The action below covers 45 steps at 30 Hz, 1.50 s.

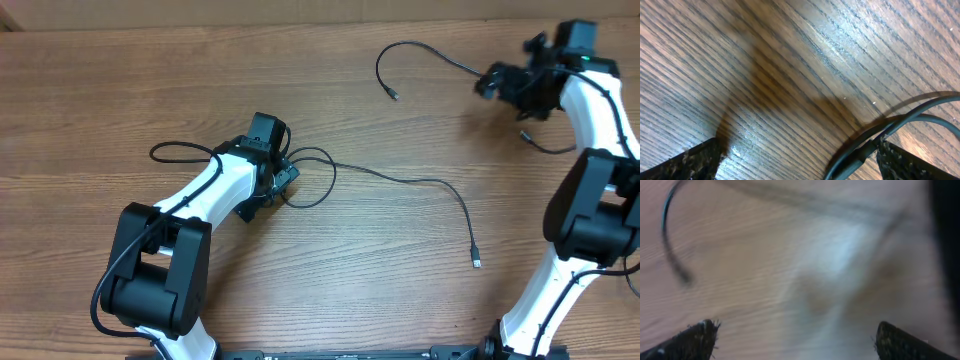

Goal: Untangle cables

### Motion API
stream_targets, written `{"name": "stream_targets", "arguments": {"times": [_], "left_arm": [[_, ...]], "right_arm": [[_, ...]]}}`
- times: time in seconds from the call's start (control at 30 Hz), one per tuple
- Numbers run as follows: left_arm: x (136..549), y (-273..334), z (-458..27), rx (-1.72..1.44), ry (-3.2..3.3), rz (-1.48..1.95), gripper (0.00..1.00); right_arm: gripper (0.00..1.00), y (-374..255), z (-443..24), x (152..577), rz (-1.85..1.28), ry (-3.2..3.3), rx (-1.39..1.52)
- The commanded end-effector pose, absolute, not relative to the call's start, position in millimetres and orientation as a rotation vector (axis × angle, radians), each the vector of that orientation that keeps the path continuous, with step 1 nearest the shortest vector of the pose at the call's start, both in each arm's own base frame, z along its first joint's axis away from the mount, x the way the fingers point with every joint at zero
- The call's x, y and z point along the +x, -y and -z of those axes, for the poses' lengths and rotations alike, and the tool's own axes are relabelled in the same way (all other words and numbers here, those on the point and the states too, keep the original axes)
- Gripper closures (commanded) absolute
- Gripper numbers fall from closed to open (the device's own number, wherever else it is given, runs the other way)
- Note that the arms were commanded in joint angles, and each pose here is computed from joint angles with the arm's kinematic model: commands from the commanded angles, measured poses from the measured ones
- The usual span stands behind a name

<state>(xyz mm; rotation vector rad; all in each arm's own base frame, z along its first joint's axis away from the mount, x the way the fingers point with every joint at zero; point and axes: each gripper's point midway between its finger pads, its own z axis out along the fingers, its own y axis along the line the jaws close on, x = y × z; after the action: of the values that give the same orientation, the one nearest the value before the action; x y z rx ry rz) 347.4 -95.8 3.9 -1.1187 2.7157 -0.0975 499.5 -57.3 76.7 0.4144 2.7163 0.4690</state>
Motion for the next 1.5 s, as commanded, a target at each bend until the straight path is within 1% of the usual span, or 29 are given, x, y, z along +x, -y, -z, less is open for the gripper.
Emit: {"name": "stream_targets", "arguments": {"times": [0.0,0.03,0.13,0.17,0.2,0.27,0.43,0.5,0.57,0.63,0.67,0.73,0.83,0.93,1.0,1.03,1.1,1.17,1.37,1.4,1.47], "left_arm": [[331,89,15,-1.128,-2.772,0.032,0.00],[331,89,15,-1.128,-2.772,0.031,0.00],[331,89,15,-1.128,-2.772,0.032,0.00],[331,89,15,-1.127,-2.772,0.032,0.00],[331,89,15,-1.127,-2.772,0.032,0.00],[331,89,15,-1.128,-2.772,0.032,0.01],[331,89,15,-1.128,-2.772,0.032,0.01],[331,89,15,-1.127,-2.772,0.032,0.00],[331,89,15,-1.127,-2.772,0.031,0.00],[331,89,15,-1.128,-2.772,0.032,0.01],[331,89,15,-1.128,-2.772,0.031,0.00],[331,89,15,-1.128,-2.772,0.031,0.00],[331,89,15,-1.127,-2.772,0.032,0.00],[331,89,15,-1.128,-2.772,0.032,0.00],[331,89,15,-1.128,-2.772,0.032,0.01],[331,89,15,-1.127,-2.772,0.032,0.00],[331,89,15,-1.127,-2.772,0.032,0.00],[331,89,15,-1.128,-2.772,0.032,0.00],[331,89,15,-1.127,-2.772,0.032,0.00],[331,89,15,-1.127,-2.772,0.032,0.01],[331,89,15,-1.128,-2.772,0.032,0.01]], "right_arm": [[0.00,31,-90,486,-0.781,-2.712,0.641],[0.00,12,-100,475,-0.990,-2.709,0.675],[0.00,-13,-120,466,-1.265,-2.665,0.670],[0.00,-24,-132,463,-1.404,-2.624,0.658],[0.00,-25,-132,462,-1.405,-2.627,0.652],[0.00,-33,-134,464,-1.409,-2.617,0.539],[0.00,-88,-163,459,-1.636,-2.488,0.179],[0.00,-105,-166,460,-1.652,-2.474,0.111],[0.00,-118,-156,466,-1.542,-2.512,0.035],[0.00,-118,-127,479,-1.229,-2.623,-0.009],[0.00,-112,-110,489,-1.002,-2.685,0.020],[0.00,-102,-95,506,-0.705,-2.710,0.069],[0.00,-99,-95,538,-0.323,-2.612,0.026],[0.01,-99,-106,564,-0.099,-2.479,-0.013],[0.04,-105,-108,578,-0.038,-2.413,-0.061],[0.07,-107,-106,583,-0.026,-2.392,-0.084],[0.13,-111,-96,590,-0.026,-2.378,-0.100],[0.22,-113,-82,592,-0.035,-2.390,-0.104],[0.31,-136,-50,581,-0.229,-2.467,-0.179],[0.31,-136,-45,580,-0.231,-2.475,-0.180],[0.35,-138,-34,576,-0.229,-2.497,-0.184]]}}
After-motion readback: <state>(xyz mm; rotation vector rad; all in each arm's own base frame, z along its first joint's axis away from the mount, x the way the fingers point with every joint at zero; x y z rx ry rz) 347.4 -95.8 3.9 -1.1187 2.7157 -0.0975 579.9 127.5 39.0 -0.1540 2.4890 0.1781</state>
